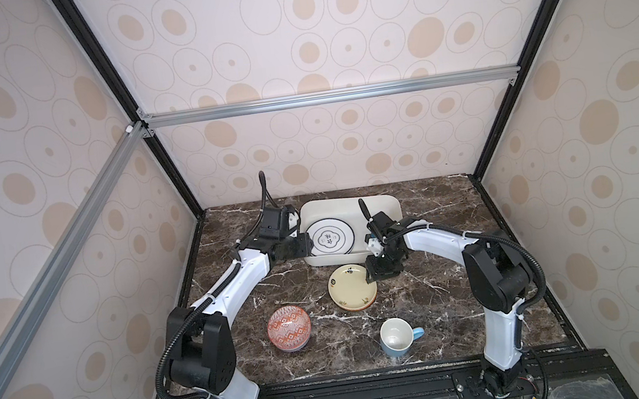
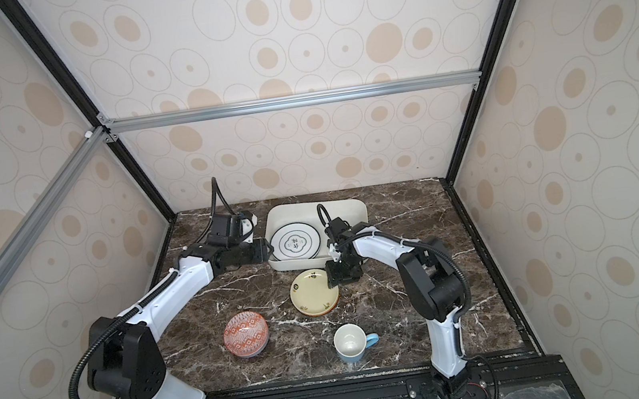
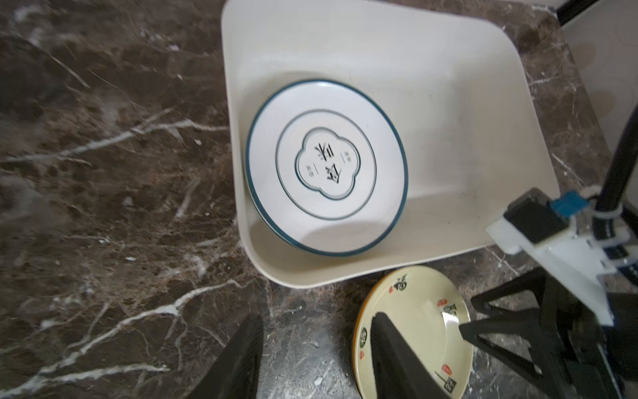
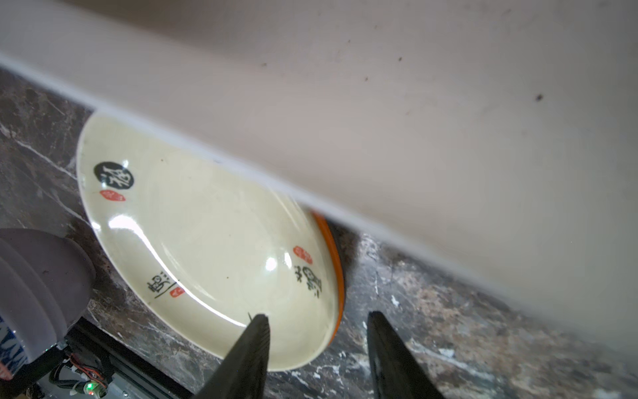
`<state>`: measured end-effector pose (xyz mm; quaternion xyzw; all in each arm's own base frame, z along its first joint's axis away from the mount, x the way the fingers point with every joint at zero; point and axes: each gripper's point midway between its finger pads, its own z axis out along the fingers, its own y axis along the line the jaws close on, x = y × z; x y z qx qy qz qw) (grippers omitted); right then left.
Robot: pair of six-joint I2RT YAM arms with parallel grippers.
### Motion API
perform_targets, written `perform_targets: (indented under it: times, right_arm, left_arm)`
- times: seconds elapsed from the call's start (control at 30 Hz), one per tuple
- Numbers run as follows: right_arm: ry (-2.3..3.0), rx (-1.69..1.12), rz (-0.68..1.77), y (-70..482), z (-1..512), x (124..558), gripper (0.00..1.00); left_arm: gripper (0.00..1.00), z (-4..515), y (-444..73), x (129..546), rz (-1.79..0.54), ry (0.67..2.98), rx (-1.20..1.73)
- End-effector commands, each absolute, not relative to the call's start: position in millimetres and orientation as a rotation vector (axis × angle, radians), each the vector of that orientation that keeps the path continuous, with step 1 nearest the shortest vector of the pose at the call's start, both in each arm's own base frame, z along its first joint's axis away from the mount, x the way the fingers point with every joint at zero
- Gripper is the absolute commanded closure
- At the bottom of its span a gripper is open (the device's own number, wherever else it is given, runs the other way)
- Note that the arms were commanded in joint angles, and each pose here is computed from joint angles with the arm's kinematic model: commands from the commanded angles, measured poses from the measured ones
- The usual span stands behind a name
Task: Place the mixed dishes into the plastic bin
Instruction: 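Move both grippers toward the cream plate on the table, then grip the cream plate rim with the right gripper while the left steadies it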
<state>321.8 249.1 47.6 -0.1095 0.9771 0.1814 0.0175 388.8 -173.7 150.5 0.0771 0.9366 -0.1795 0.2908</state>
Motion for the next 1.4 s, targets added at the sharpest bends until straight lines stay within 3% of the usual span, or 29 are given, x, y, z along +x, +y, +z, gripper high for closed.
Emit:
perform_targets:
  times: [0.0, 0.4, 0.6, 0.8, 0.93, 1.37]
  right_arm:
    - [3.055, -0.352, 0.576, 253, 38, 319, 0.53]
    - [3.084, -0.342, 0.553, 248, 22, 313, 0.75]
    - [3.086, -0.328, 0.538, 245, 24, 310, 0.93]
    - [3.078, -0.331, 0.494, 238, 35, 308, 0.97]
    - [3.076, -0.335, 0.483, 235, 47, 305, 0.97]
    - [3.093, -0.382, 0.383, 224, 55, 302, 0.95]
  left_arm:
    - [0.48, 147, -197, 368, -0.574, 2.488, 0.344]
    - [0.46, 117, -221, 348, -0.629, 2.543, 0.421]
    - [0.31, 123, -217, 354, -0.571, 2.519, 0.444]
    - [0.06, 132, -206, 369, -0.473, 2.49, 0.373]
    - [0.01, 141, -207, 376, -0.467, 2.464, 0.364]
    - [0.02, 135, -218, 378, -0.532, 2.464, 0.391]
